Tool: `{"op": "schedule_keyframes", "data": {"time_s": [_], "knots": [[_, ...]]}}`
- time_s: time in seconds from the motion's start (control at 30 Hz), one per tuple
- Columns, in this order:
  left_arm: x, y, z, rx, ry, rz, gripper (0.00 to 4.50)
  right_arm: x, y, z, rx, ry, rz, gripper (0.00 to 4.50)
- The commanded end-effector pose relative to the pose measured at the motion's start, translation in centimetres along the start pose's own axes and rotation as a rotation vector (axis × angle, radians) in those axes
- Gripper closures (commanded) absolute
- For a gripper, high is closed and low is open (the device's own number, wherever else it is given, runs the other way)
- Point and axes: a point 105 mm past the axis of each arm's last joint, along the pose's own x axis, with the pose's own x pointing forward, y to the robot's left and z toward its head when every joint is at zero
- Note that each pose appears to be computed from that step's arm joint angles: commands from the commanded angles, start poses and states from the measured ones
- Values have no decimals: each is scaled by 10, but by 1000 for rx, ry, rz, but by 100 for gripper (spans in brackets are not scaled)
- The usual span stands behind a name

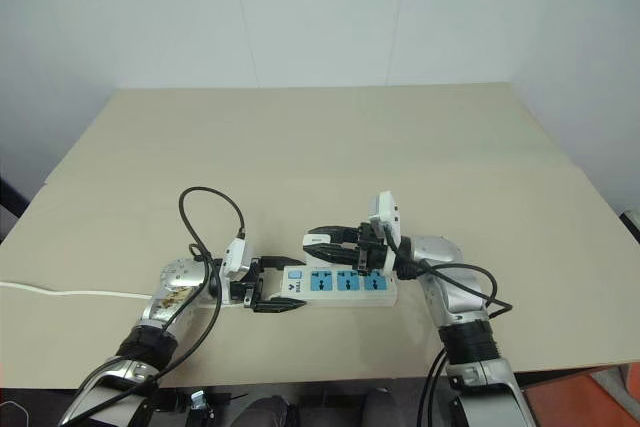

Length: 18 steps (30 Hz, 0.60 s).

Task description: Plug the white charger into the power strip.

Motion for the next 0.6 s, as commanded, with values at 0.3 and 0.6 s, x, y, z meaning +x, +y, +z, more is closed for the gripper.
{"op": "schedule_keyframes", "data": {"time_s": [0.3, 0.6], "knots": [[1, -3, 1, 12, 5, -10, 123, -2, 0, 4, -44, -7, 34, 336], [1, -4, 1, 12, 5, -11, 123, 0, 3, -1, -20, 18, 44, 336]]}}
